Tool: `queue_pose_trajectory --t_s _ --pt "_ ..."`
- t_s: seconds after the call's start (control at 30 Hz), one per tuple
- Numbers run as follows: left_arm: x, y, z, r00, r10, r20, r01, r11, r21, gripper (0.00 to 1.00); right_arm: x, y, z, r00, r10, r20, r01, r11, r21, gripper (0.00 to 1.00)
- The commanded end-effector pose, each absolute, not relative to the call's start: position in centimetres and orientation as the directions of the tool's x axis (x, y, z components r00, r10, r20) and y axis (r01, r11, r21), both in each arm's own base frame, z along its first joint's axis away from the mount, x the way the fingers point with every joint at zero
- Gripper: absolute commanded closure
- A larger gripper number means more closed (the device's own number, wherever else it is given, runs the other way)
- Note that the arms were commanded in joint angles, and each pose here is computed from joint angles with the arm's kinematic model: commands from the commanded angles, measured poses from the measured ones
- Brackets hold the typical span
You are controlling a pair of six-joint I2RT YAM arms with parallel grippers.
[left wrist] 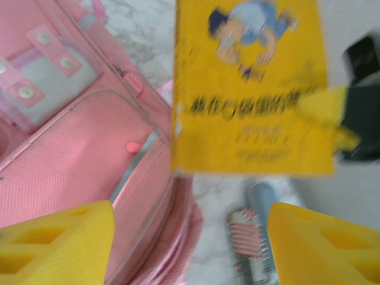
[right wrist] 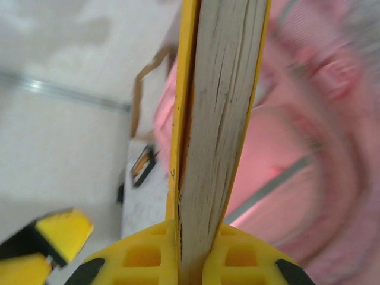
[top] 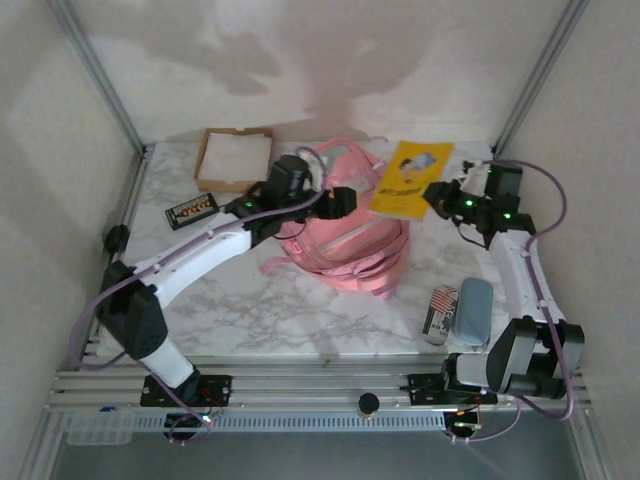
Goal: Pack the student bag
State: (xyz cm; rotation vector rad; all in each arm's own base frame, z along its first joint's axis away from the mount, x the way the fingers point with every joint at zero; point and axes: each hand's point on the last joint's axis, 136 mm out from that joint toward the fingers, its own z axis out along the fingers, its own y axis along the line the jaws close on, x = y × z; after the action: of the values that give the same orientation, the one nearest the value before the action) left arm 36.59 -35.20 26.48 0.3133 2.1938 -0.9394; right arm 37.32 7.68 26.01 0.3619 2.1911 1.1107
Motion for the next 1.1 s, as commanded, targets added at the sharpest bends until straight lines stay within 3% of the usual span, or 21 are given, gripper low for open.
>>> queue_pose_trajectory --t_s 0.0,0.13,0.33,0.53,0.7,0.9,0.97,1.07 --pt "35.3 -35.2 18.4 -0.672 0.33 -0.663 0.571 0.801 -0.179 0.3 36.8 4.4 26.8 -0.685 0.533 -0.497 -0.036 0.656 0.754 1.0" --pt "35.5 -38.0 14.7 -0.531 0.554 -0.642 0.66 0.745 0.097 0.25 36.7 1.5 25.8 -0.648 0.586 -0.487 0.025 0.655 0.755 1.0" --pt "37.1 -40.8 11.5 -0.496 0.602 -0.626 0.692 0.709 0.134 0.24 36.6 1.0 24.7 -0.65 0.602 -0.464 0.04 0.637 0.77 1.0" --pt "38.8 -40.2 9.0 -0.486 0.646 -0.589 0.661 0.712 0.236 0.25 36.5 0.9 24.6 -0.65 0.6 -0.466 0.041 0.64 0.767 1.0" --pt "39.7 -40.4 9.2 -0.467 0.642 -0.608 0.653 0.714 0.253 0.42 36.4 0.9 24.3 -0.652 0.602 -0.461 0.042 0.636 0.771 1.0" --pt "39.8 -40.7 8.9 -0.48 0.642 -0.597 0.681 0.702 0.208 0.68 36.4 1.0 24.6 -0.651 0.601 -0.465 0.035 0.635 0.771 1.0" --pt "38.6 -41.1 8.7 -0.491 0.649 -0.581 0.71 0.685 0.164 0.69 36.4 1.0 24.6 -0.652 0.6 -0.463 0.034 0.633 0.773 1.0" --pt "36.6 -41.4 9.1 -0.499 0.659 -0.563 0.748 0.655 0.103 0.6 36.3 1.0 24.4 -0.651 0.602 -0.463 0.034 0.633 0.774 1.0"
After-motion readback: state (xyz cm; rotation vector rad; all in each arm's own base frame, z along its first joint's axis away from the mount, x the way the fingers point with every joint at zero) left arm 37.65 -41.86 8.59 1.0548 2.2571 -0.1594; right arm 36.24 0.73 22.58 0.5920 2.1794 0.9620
